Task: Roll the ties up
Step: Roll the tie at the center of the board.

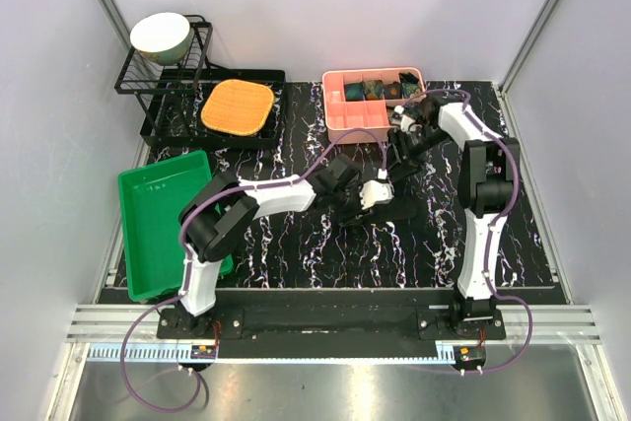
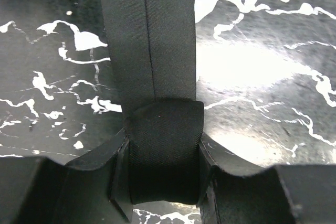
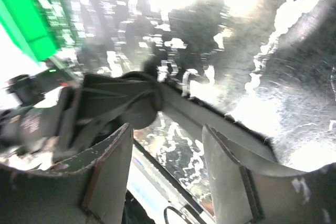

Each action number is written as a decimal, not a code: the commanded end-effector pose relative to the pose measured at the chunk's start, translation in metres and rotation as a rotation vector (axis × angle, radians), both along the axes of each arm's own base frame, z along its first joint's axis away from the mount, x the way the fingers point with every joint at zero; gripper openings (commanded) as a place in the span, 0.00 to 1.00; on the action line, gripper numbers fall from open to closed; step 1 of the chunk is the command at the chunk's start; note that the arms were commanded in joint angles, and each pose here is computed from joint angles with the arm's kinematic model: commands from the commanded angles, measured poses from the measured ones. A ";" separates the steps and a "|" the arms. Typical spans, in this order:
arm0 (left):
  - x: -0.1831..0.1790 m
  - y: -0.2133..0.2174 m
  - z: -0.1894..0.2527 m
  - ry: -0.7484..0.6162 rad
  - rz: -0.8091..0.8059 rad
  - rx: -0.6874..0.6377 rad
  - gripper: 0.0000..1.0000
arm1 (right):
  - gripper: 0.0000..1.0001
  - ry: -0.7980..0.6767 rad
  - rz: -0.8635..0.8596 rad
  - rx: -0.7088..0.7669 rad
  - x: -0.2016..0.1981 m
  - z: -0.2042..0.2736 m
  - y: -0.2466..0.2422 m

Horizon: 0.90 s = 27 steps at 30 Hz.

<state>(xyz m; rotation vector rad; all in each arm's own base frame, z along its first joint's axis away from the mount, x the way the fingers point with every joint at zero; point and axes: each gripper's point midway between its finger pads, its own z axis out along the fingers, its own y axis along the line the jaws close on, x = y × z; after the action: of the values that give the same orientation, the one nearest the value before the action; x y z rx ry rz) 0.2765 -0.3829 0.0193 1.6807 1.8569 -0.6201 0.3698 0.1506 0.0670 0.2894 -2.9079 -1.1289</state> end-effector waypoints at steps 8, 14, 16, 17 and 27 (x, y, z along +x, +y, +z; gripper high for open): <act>-0.026 0.058 -0.066 0.136 0.048 0.326 0.17 | 0.53 0.106 0.016 0.253 -0.067 0.011 0.058; -0.028 0.056 -0.069 0.154 0.051 0.322 0.19 | 0.47 0.055 0.016 0.281 -0.066 -0.006 0.066; -0.029 0.055 -0.070 0.161 0.051 0.321 0.20 | 0.42 0.076 -0.004 0.277 -0.065 -0.009 0.067; -0.029 0.055 -0.069 0.160 0.052 0.319 0.20 | 0.40 0.086 -0.005 0.267 -0.066 -0.013 0.067; -0.032 0.052 -0.071 0.179 0.048 0.305 0.22 | 0.52 0.055 -0.016 0.181 -0.060 -0.026 0.059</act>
<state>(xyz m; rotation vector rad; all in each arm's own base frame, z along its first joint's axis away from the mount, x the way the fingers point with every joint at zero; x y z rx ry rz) 0.2815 -0.3842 0.0176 1.6662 1.9387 -0.5980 0.2876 0.2105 0.0388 0.1463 -2.6315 -1.3891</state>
